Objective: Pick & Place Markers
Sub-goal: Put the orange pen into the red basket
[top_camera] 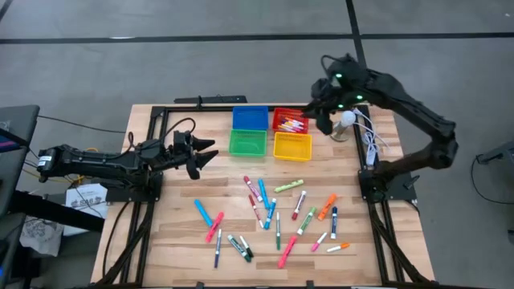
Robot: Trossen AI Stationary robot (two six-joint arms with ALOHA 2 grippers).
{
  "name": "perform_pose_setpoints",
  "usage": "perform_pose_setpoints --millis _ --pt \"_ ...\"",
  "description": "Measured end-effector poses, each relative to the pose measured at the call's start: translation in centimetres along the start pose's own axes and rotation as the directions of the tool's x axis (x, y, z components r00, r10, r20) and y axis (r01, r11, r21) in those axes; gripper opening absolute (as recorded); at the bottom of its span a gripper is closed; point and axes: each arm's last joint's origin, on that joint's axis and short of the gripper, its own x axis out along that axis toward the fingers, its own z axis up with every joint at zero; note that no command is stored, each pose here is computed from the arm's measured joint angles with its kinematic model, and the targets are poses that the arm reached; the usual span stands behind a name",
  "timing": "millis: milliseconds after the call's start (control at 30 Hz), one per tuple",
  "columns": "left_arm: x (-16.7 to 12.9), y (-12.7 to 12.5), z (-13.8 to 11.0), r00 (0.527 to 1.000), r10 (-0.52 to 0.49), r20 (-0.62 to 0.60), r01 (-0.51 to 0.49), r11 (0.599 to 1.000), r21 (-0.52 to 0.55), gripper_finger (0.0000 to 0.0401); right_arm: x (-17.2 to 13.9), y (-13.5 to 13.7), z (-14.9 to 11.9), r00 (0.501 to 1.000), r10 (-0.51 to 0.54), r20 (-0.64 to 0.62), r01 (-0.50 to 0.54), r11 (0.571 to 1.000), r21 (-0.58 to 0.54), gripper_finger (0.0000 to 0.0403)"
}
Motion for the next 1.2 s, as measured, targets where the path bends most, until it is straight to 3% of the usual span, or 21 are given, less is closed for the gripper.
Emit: perform_pose_setpoints --millis 200,467,800,1200 --pt "0.0 -0.3 0.0 0.996 -0.089 -0.019 0.089 0.996 0.0 0.0242 -4.0 2.2 -1.2 0.997 0.011 0.073 -0.009 1.0 -0.029 0.0082" --pt "0.0 -0.4 0.1 0.994 -0.105 -0.017 0.105 0.994 0.0 0.0242 -5.5 4.5 -6.7 0.983 -0.016 0.18 0.005 0.998 0.063 0.0082" --pt "0.0 -0.4 0.1 0.994 -0.109 -0.012 0.109 0.994 -0.004 0.0242 -4.2 6.2 -12.1 0.938 0.04 0.344 -0.095 0.985 0.145 0.0082" --pt "1.8 -2.9 0.5 0.981 -0.182 -0.074 0.184 0.983 0.022 0.0242 -1.1 7.9 -13.4 0.906 0.197 0.374 -0.235 0.97 0.057 0.0082"
